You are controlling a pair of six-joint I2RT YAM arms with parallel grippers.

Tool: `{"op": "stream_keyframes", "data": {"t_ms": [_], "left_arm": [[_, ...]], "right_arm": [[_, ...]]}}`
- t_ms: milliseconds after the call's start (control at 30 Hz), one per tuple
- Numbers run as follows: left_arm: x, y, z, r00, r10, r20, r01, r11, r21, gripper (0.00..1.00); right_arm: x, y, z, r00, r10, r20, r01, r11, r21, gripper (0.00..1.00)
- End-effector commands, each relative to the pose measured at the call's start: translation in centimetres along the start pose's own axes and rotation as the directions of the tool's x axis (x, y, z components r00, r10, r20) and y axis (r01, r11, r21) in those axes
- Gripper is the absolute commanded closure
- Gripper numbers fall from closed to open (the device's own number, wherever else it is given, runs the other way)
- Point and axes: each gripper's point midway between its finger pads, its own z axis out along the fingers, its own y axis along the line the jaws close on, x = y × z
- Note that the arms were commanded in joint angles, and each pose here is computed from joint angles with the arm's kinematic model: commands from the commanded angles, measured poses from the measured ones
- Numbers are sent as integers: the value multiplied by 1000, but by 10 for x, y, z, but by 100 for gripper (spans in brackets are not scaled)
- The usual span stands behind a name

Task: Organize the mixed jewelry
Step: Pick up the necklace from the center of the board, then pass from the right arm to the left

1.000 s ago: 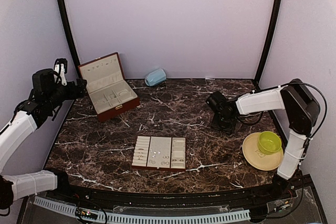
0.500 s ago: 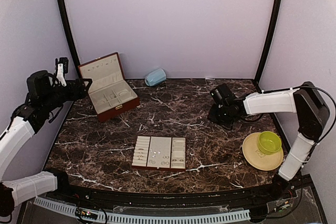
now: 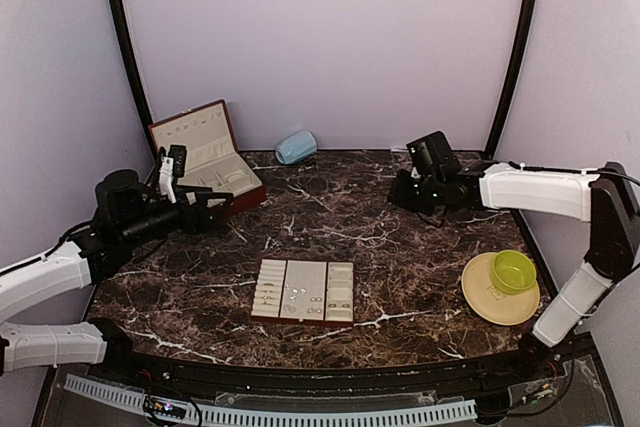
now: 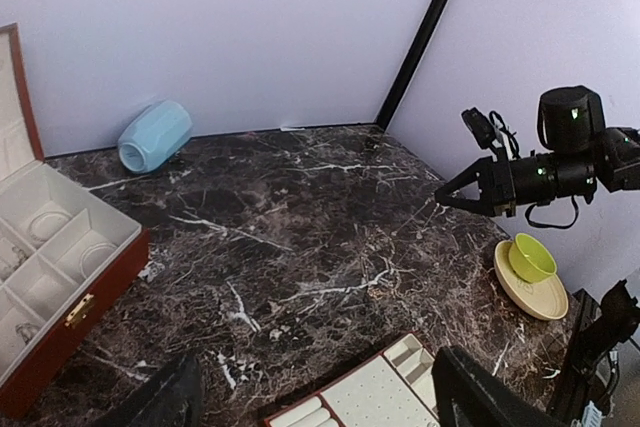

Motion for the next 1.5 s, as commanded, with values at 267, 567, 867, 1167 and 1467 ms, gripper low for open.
{"op": "stream_keyframes", "data": {"t_ms": [267, 567, 867, 1167, 1467], "left_arm": [[9, -85, 82, 965, 229, 129, -253, 942, 220, 19], [31, -141, 156, 970, 206, 130, -242, 885, 398, 19], [57, -141, 212, 967, 234, 98, -254, 894, 368, 20], [68, -134, 238, 971, 228, 64, -236, 914, 329, 28], [72, -130, 243, 977, 204, 62, -213, 922, 322, 36]], "right_arm": [[-19, 64, -60, 985, -147, 90, 169, 929, -330, 100], [-20, 85, -80, 979, -165, 121, 201, 878, -435, 100], [-21, 104, -102, 974, -182, 135, 225, 841, -492, 100], [-12, 116, -112, 971, -200, 131, 239, 815, -528, 100], [-8, 119, -114, 971, -204, 127, 240, 808, -538, 100]]}}
